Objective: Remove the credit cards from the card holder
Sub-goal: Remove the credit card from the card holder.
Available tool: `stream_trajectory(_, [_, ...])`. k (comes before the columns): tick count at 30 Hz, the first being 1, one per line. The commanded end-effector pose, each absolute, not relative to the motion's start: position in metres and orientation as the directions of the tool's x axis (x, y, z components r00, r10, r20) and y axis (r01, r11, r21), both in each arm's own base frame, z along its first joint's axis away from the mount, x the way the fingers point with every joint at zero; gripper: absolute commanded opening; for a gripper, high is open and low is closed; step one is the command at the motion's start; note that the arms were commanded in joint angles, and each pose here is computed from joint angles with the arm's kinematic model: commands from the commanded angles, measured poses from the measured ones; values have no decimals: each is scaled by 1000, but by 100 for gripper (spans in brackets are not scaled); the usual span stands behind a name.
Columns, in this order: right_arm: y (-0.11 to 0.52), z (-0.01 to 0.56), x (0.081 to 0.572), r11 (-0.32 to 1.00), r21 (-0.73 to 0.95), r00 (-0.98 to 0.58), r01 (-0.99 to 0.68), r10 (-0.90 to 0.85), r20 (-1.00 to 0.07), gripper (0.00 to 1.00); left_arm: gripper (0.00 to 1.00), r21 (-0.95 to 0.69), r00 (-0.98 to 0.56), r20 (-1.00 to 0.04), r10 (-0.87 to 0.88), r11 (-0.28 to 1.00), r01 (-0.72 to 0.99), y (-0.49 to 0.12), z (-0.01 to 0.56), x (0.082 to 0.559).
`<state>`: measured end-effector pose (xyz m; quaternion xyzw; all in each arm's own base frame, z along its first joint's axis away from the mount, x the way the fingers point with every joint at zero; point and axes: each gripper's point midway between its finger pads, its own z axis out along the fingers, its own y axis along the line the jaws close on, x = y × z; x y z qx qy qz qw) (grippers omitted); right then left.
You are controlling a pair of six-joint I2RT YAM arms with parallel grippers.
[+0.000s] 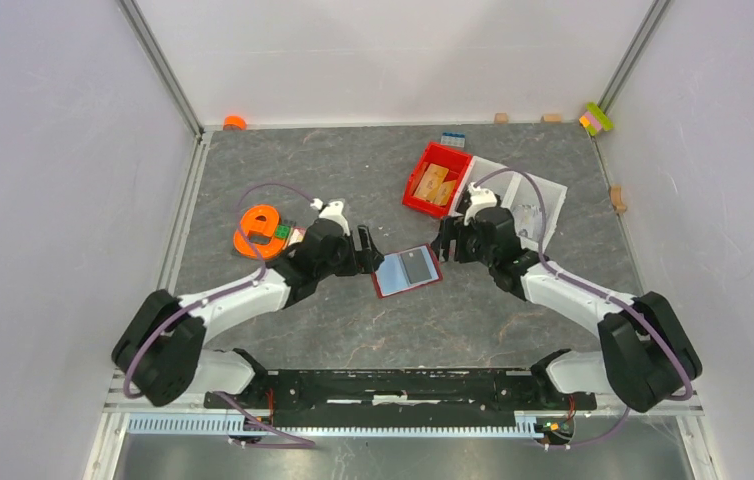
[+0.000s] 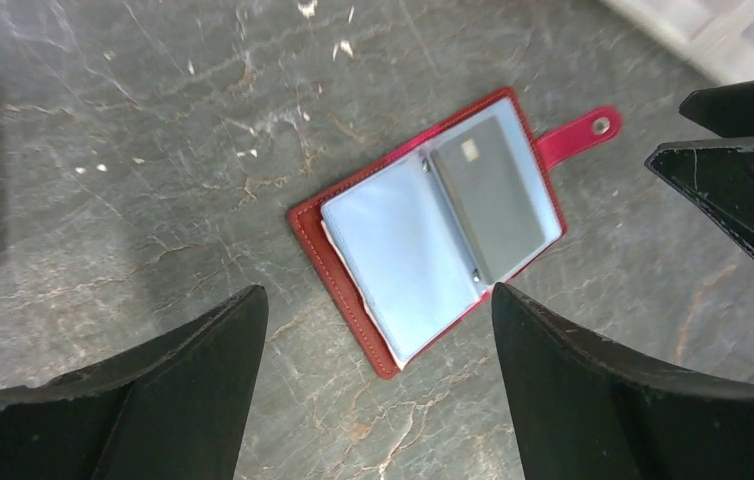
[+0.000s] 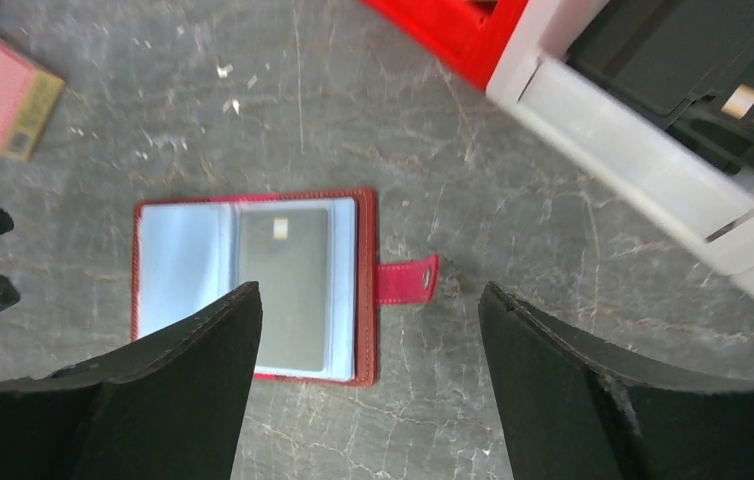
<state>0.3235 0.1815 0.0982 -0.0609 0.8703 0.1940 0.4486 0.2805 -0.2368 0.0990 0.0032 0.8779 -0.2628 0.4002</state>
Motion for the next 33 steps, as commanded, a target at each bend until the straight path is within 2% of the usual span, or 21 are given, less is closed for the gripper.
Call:
stream_trajectory(1, [180,82,325,938,236,-582,-255,46,-812,81,86,-447,-743,-655,-136,863,236,-253,87,284])
stream_trajectory(5, [184,65,325,945,195,-620,-264,-12,-784,72,82,-447,-805,-590,-60,855,264,-265,68,277])
stream_trajectory(10, [186,55,321,954,136,-623,-266,-62,-780,68,79,-421,-862,-506,1,872,248,-270,43,275])
stream_trajectory(15, [197,39,327,952,120,-652,-282,-98,-752,63,71,-415,-888,-458,31,876,245,-277,25,277])
stream_trajectory(17, [199,35,329,951,117,-657,-285,-105,-746,57,70,-415,-892,-451,35,876,245,-278,23,277])
stream_trajectory(18, [200,33,330,951,115,-660,-287,-109,-743,52,70,-414,-892,-450,38,876,246,-278,22,277])
stream_trajectory(21, [205,36,328,942,131,-661,-310,-114,-742,21,65,-430,-892,-451,37,867,253,-281,21,279])
stream_trajectory(24, [209,51,324,930,157,-627,-333,-94,-773,5,60,-481,-894,-448,24,836,264,-289,23,279])
stream_trajectory(28, [213,72,316,911,190,-579,-366,-63,-813,0,59,-535,-883,-470,0,795,285,-295,34,283])
stream_trajectory(33, [221,87,306,881,234,-552,-411,-37,-833,0,53,-591,-868,-495,-34,746,308,-298,47,283])
